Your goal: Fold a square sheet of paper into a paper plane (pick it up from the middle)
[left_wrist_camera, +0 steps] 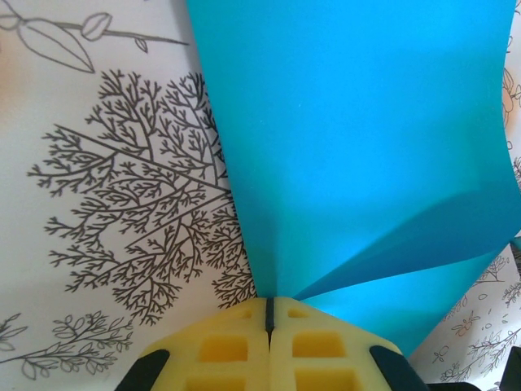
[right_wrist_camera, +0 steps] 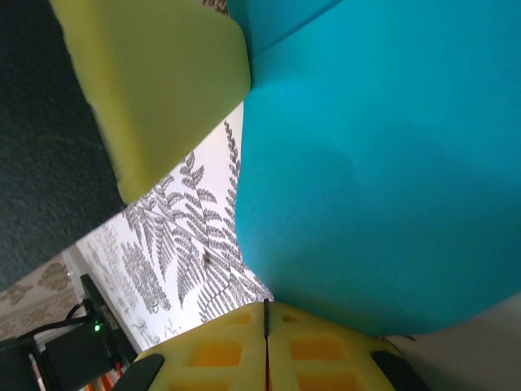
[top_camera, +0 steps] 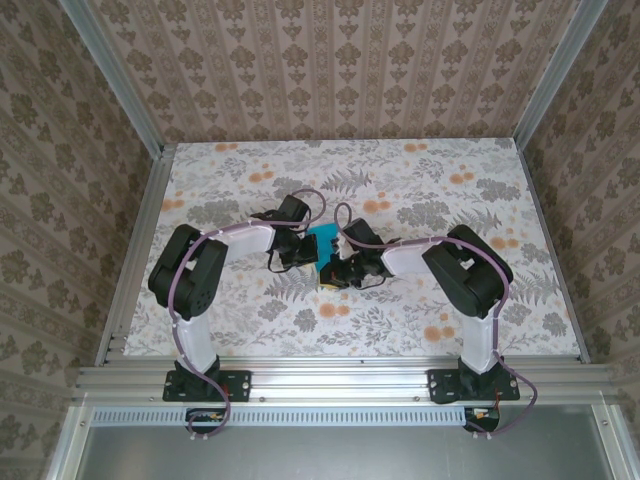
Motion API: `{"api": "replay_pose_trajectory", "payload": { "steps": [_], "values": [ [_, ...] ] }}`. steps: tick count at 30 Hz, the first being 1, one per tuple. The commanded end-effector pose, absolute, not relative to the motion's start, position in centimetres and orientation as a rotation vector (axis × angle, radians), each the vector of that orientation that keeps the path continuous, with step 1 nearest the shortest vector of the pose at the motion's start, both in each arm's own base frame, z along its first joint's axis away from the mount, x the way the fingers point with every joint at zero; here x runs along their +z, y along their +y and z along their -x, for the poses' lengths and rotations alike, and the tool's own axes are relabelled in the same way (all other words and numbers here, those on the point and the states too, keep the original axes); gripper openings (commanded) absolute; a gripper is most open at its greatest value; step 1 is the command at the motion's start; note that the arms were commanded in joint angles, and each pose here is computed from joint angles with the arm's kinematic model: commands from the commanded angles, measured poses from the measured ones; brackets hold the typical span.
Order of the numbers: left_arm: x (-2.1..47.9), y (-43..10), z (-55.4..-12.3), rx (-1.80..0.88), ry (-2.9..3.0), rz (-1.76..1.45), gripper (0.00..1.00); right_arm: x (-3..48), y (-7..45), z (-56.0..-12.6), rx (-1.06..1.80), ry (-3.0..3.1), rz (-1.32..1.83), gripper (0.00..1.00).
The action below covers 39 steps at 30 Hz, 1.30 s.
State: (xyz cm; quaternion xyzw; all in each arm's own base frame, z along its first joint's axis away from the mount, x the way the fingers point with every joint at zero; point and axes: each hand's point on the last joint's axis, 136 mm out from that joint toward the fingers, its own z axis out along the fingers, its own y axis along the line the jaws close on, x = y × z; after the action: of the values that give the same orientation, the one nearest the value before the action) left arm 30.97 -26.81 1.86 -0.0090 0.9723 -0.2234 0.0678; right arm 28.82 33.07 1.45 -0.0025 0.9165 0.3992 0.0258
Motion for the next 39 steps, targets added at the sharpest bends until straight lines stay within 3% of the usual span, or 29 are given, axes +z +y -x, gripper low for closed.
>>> {"api": "replay_pose_trajectory", "payload": {
  "steps": [1,11,19,27,35,39],
  "values": [
    [-0.8,-25.6,-30.2,-0.539,2.998,0.04,0.07,-1.0,31.3,-28.3,1.002,2.931,-0.045,0.08],
    [-0.3,-25.5,-30.6,-0.512,2.992,0.02,0.06,3.8,33.5,-27.3,1.201,2.814,0.212,0.09],
    [0.1,-25.8,-31.0,-0.521,2.982,0.01,0.06,0.6,32.6,-26.6,1.134,2.909,0.157,0.09],
    [0.1,-25.7,-30.9,-0.517,2.981,0.007,0.06,3.3,33.1,-28.3,1.097,2.847,0.214,0.09],
    [0.1,-25.8,-31.0,-0.531,2.977,0.007,0.06,-0.7,31.9,-27.1,1.049,2.919,0.16,0.08],
    [0.2,-25.8,-30.9,-0.532,2.976,0.007,0.06,0.3,32.2,-27.3,1.071,2.895,0.165,0.08]
  ]
}}
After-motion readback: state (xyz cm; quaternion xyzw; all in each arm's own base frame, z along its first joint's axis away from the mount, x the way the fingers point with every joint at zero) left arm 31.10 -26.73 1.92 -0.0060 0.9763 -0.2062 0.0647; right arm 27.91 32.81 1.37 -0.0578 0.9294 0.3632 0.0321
